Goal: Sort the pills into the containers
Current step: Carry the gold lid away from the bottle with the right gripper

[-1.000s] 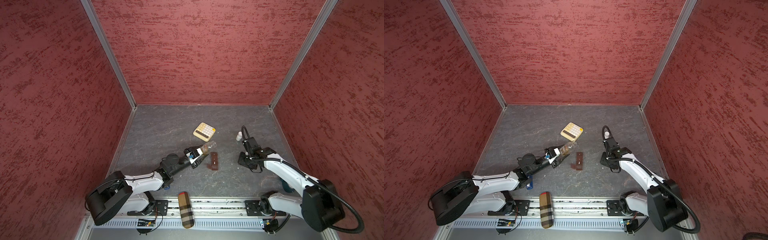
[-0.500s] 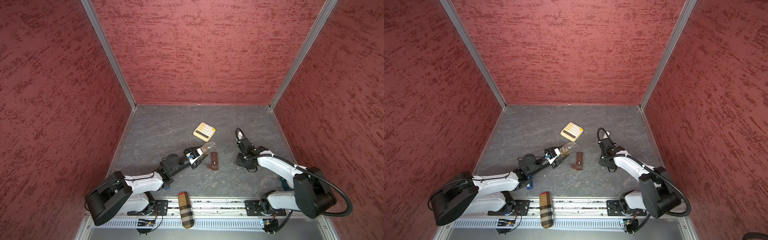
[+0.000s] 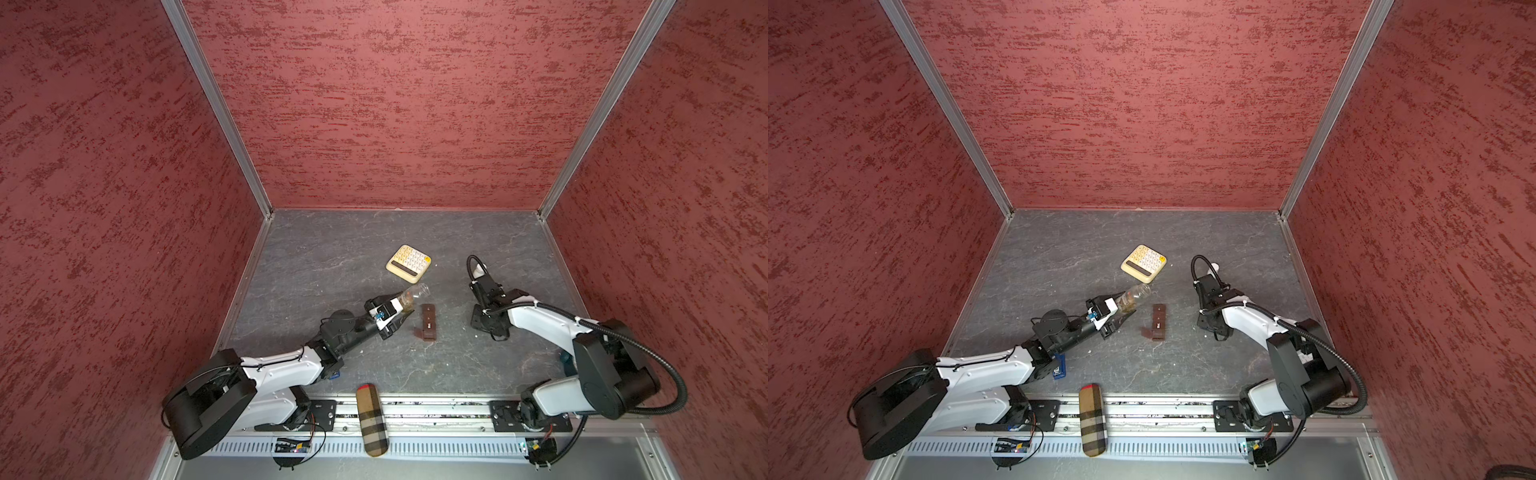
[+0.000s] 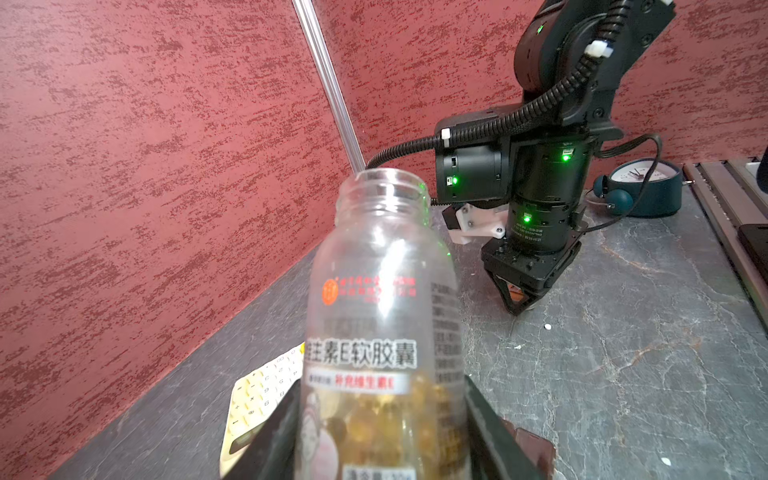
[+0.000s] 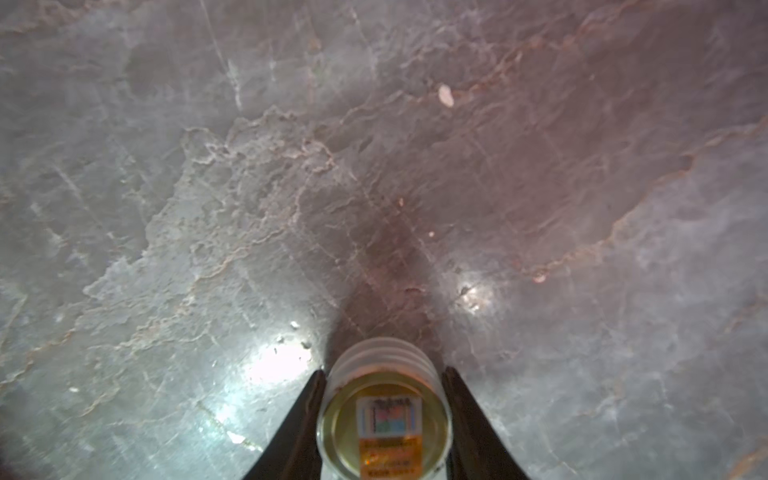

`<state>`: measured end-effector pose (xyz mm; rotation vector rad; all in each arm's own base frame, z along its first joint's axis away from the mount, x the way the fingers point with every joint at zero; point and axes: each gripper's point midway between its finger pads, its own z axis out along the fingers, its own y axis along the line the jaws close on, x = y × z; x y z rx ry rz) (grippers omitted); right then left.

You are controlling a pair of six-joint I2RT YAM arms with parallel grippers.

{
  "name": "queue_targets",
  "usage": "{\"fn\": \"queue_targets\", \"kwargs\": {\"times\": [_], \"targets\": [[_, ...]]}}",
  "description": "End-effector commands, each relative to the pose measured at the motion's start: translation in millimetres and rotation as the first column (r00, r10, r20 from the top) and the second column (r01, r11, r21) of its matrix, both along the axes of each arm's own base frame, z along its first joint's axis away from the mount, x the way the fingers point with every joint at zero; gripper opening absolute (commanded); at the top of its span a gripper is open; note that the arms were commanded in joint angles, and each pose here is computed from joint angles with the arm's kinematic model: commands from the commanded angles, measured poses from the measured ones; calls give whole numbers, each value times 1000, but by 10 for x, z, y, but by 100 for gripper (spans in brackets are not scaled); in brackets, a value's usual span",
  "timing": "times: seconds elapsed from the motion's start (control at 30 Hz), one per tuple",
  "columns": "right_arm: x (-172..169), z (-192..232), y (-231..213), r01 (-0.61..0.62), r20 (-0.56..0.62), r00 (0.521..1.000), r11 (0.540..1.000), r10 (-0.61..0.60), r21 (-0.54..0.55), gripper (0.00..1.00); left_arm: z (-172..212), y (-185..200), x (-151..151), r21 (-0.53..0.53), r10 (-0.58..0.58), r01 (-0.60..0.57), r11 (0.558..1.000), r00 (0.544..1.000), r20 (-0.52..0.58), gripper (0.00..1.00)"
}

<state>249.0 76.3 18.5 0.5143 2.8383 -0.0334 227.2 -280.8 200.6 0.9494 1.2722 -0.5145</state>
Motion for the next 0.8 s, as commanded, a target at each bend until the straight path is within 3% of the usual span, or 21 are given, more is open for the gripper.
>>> {"fn": "queue_targets", "kwargs": {"times": [0.0,0.77], "targets": [[141,81,4,-4,52,999,1000,5,-19,36,28,23,-16,-2,7,-7,1000,1000,10,0],[184,123,-5,-43,29,999,998,45,-54,56,40,34,-45,22,6,-6,1000,1000,4,0]]}}
